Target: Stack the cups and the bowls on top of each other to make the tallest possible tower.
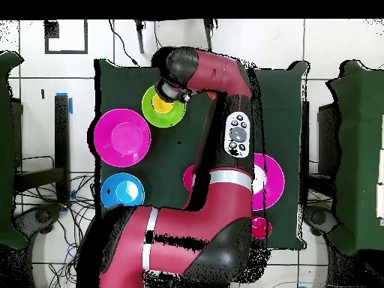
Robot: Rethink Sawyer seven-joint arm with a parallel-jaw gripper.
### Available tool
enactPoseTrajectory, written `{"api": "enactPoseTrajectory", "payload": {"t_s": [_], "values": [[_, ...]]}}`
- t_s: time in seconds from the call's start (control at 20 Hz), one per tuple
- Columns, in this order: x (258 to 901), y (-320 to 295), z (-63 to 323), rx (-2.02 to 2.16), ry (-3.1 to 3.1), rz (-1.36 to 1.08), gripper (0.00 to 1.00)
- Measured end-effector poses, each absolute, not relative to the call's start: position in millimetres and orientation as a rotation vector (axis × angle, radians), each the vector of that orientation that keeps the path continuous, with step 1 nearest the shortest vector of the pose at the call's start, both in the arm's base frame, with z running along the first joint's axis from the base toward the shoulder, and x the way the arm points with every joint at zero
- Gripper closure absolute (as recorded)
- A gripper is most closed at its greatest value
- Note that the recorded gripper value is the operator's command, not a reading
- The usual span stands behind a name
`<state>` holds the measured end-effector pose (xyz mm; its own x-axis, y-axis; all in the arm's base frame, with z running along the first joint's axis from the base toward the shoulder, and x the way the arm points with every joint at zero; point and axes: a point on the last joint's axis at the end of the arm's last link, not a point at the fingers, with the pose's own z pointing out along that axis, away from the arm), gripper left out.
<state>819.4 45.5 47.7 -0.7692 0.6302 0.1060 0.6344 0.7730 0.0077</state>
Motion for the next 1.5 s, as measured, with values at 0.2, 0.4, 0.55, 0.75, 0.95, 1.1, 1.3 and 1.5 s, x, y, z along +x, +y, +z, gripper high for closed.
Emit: {"api": "enactPoseTrajectory", "payload": {"t_s": [0.2,0.4,0.55,0.75,0.95,1.1,1.3,1.5], "values": [[815.1,49.7,28.9,-1.018,-2.858,-0.072,0.0],[814.4,49.8,19.5,-1.019,-2.862,-0.072,0.0],[817.4,50.3,20.2,-1.02,-2.876,-0.075,0.0],[817.4,50.7,14.1,-1.015,-2.892,-0.064,0.0],[815.0,51.2,2.4,-1.006,-2.907,-0.049,0.0],[810.8,53.9,-9.9,-0.991,-2.914,-0.032,0.0],[803.9,60.5,-24.6,-0.974,-2.903,-0.024,0.0],[795.1,65.7,-41.3,-0.953,-2.888,-0.009,0.0]]}}
